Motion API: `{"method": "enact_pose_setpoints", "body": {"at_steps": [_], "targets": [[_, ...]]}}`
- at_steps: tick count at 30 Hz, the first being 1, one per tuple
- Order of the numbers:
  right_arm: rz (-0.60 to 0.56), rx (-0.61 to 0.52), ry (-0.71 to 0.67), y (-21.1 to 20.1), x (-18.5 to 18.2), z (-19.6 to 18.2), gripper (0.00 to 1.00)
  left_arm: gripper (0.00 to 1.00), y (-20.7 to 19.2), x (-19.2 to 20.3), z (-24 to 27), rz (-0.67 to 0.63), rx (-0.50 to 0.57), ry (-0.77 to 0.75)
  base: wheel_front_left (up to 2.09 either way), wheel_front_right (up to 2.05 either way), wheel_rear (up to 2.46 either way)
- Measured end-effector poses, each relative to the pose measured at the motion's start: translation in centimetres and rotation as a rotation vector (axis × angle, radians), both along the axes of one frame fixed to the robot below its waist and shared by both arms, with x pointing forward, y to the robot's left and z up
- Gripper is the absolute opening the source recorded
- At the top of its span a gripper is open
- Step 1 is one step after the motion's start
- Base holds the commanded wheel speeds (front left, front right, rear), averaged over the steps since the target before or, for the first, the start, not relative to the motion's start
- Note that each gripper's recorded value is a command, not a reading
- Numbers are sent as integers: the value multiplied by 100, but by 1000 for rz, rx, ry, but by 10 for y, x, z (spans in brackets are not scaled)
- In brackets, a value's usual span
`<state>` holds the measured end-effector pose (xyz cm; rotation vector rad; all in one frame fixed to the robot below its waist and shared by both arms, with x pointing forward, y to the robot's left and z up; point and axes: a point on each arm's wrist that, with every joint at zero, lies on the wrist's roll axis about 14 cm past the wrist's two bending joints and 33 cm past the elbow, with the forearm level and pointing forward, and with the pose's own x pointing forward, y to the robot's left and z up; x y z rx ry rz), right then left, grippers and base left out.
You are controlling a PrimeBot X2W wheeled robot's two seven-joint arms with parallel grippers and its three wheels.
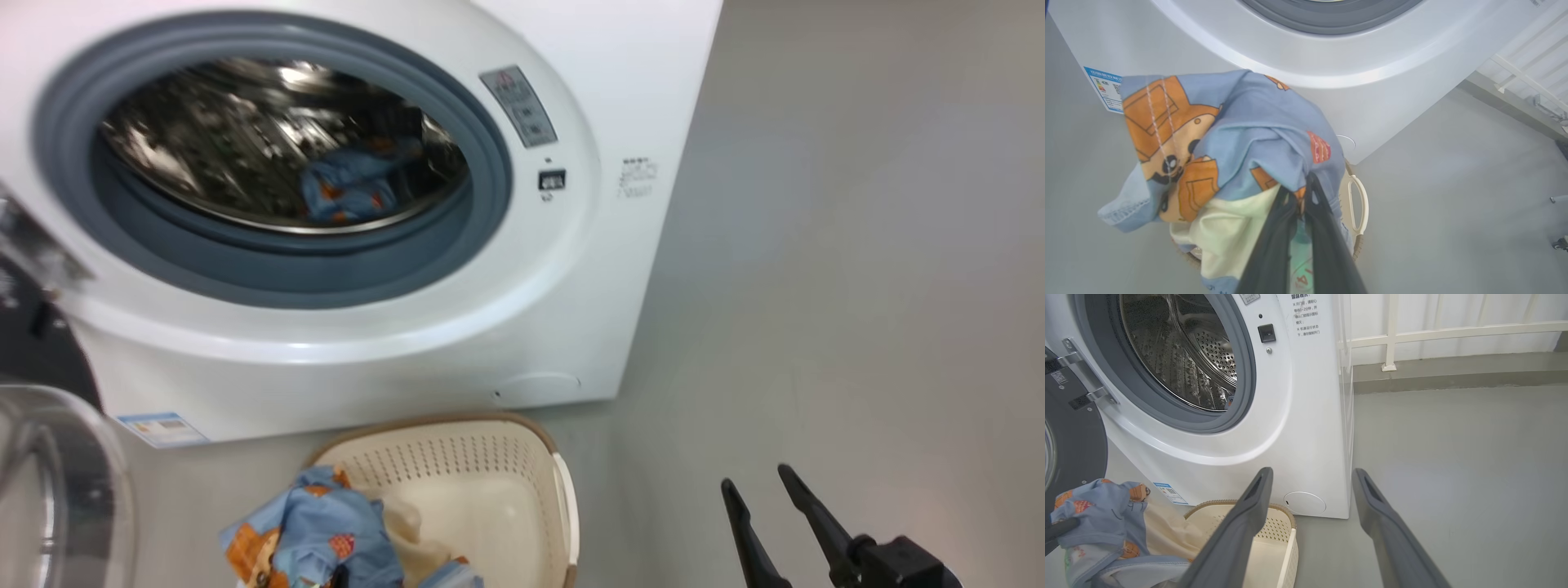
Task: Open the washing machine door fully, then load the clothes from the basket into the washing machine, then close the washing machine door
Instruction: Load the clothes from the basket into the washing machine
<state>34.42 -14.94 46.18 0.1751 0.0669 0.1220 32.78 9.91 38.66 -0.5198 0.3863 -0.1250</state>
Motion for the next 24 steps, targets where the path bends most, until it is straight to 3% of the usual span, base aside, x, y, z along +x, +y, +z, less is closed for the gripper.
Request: {"method": "enact_pose_setpoints", "body": {"at_steps": [9, 24], "targets": [[34, -9, -45, 8, -21, 14, 100, 0, 28, -27, 48, 102, 73, -155, 0, 0, 0], [71, -20, -117, 16, -31, 33, 100, 0, 41, -48, 91, 143, 116, -309, 0, 0, 0]]}}
